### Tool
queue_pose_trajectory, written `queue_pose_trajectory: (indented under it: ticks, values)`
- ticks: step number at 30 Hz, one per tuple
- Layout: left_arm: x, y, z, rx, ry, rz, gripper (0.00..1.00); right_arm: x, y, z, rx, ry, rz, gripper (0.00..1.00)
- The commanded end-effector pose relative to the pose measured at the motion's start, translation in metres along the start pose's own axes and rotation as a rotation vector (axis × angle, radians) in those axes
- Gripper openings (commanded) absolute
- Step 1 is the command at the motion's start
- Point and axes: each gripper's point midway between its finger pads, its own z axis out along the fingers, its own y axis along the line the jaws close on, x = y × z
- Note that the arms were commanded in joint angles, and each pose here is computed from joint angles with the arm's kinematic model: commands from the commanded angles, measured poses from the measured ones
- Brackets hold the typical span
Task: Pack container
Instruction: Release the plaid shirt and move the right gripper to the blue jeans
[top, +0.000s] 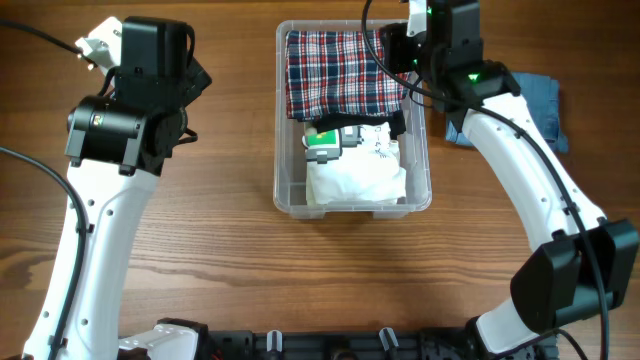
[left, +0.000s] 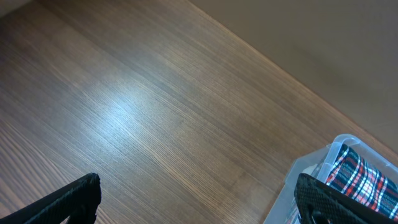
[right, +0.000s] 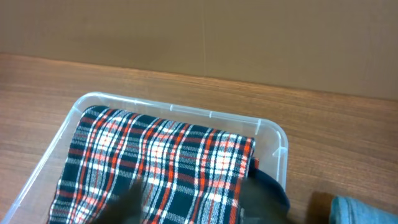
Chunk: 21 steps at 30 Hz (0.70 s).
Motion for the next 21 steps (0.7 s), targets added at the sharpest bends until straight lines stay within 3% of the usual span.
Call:
queue_pose_trajectory:
  ticks: [1,7,10,13,18,19,21]
  values:
    - [-0.005,0.004,-0.003,-0.008,-0.019,-0.010,1.00,0.021,0.002,0.022,-0.006,0.065,0.014,0.08]
    - [-0.005,0.004,-0.003,-0.008,-0.019,-0.010,1.00,0.084,0.001,0.068,-0.026,0.238,0.025,0.07]
    - [-0.005,0.004,-0.003,-0.008,-0.019,-0.009,1.00,0.127,0.002,0.091,-0.046,0.354,0.040,0.11]
    - [-0.005,0.004,-0.003,-0.008,-0.019,-0.010,1.00,0.141,0.001,0.096,-0.044,0.391,0.043,0.11]
    - [-0.005,0.004,-0.003,-0.008,-0.019,-0.010,1.00,0.100,0.017,0.077,-0.071,0.296,0.021,0.22]
    - [-0.005,0.004,-0.003,-0.008,-0.019,-0.010,1.00,0.058,0.028,0.046,-0.090,0.192,0.003,0.25]
    - [-0.005,0.004,-0.003,-0.008,-0.019,-0.010,1.00,0.035,0.027,0.026,-0.088,0.133,0.035,0.32]
